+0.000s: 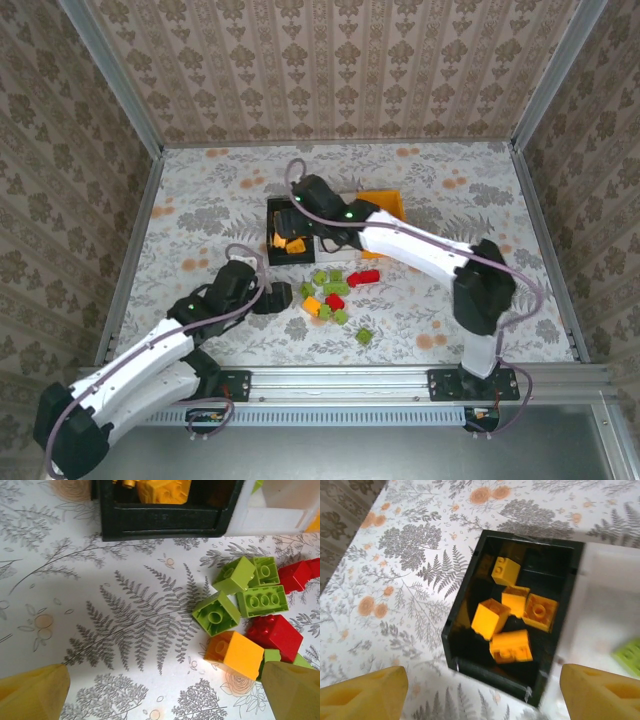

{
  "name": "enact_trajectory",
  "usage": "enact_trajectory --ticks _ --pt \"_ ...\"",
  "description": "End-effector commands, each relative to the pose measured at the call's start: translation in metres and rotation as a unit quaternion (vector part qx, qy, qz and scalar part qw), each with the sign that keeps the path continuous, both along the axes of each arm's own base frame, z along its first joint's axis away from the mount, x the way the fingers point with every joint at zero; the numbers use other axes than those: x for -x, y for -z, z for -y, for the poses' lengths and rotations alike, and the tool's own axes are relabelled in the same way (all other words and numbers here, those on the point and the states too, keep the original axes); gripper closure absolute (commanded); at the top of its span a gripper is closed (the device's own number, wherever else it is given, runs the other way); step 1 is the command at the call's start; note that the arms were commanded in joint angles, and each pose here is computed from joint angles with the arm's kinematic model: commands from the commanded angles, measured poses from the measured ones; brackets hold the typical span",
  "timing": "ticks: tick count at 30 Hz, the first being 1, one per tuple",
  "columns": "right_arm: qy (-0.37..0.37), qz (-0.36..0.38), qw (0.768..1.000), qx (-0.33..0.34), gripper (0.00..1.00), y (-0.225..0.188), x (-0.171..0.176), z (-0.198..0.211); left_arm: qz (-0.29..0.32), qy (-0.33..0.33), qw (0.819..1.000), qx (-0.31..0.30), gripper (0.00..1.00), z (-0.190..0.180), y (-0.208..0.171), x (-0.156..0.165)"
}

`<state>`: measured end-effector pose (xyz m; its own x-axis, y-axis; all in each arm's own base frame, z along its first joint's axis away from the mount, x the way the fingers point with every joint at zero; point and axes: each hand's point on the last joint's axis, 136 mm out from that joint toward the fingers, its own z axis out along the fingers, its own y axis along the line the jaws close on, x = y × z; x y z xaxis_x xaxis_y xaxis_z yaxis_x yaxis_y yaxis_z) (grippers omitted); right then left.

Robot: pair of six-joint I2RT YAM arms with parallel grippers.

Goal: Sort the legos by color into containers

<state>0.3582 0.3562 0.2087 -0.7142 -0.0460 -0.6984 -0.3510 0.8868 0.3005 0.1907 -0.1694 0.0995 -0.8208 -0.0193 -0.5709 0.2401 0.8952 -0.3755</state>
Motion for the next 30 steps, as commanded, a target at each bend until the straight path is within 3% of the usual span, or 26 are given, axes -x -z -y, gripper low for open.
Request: enact_trajectory --ticks 1,7,13,24,30 --pt "0.022 0.015 0.999 -0.021 0.18 -0.013 0.017 0.028 0.037 0.048 0.998 0.014 0.02 0.028 -0.022 -0.007" --pt "0.042 -0.005 0.999 -0.003 0.17 0.014 0.057 0.079 0.027 0.113 0.993 -0.032 0.08 0.067 -0.001 0.004" --pt "0.057 -0.003 0.998 -0.007 0.16 0.019 0.083 0.112 0.012 0.134 0.989 -0.062 0.09 0.093 0.019 0.001" --pt "0.076 0.0 0.997 -0.004 0.15 0.026 0.096 0.137 0.021 0.085 0.987 -0.133 0.23 0.08 0.032 -0.042" --pt "0.082 0.009 0.996 -0.013 0.15 0.02 0.099 0.144 -0.004 0.085 0.983 -0.163 0.27 0.077 0.056 -0.043"
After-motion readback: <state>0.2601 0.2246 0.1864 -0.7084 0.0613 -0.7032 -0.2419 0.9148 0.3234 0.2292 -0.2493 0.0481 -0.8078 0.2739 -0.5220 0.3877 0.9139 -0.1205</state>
